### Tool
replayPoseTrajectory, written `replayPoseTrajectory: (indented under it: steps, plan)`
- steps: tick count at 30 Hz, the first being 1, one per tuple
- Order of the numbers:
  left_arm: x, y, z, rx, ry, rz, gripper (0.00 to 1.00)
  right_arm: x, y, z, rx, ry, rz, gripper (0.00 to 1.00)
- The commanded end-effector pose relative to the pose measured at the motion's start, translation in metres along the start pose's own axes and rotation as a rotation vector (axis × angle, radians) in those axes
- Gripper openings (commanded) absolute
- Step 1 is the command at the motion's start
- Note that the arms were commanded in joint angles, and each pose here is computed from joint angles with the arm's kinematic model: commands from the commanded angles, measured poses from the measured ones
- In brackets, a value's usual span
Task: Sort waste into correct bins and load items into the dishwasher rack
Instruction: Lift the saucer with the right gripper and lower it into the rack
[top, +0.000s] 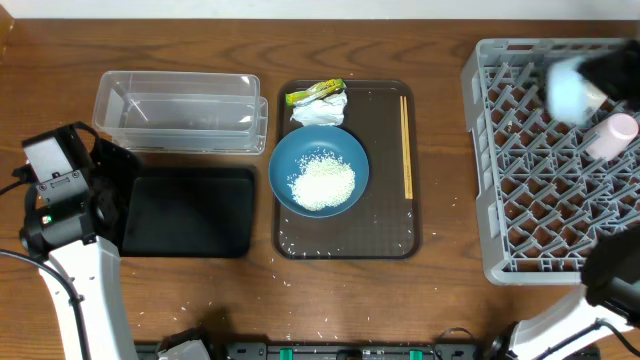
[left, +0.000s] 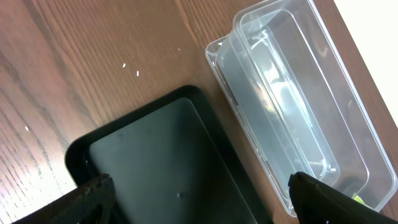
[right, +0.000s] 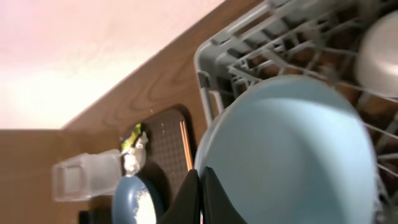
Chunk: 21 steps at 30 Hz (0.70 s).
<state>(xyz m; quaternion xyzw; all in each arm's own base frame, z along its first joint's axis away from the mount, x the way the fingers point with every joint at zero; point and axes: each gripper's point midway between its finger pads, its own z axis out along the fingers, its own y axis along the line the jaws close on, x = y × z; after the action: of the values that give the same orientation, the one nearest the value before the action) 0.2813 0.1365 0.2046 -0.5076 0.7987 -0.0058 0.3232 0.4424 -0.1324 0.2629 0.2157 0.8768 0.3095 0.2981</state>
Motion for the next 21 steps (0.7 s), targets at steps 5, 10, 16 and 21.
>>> replayPoseTrajectory:
  steps: [5, 10, 16, 21]
  plan:
    - [-0.009, -0.001, -0.006, 0.001, -0.029, -0.011, 0.92, -0.009, -0.010, -0.042, -0.132, -0.064, -0.020, 0.01]
    - [-0.009, -0.001, -0.006, 0.001, -0.029, -0.011, 0.92, -0.038, -0.032, -0.065, -0.099, -0.191, -0.077, 0.01]
    - [-0.009, -0.001, -0.006, 0.001, -0.029, -0.011, 0.92, -0.078, -0.054, -0.091, -0.073, -0.350, -0.100, 0.01]
    - [-0.009, -0.001, -0.006, 0.001, -0.029, -0.011, 0.92, -0.104, -0.077, -0.076, -0.098, -0.400, -0.044, 0.01]
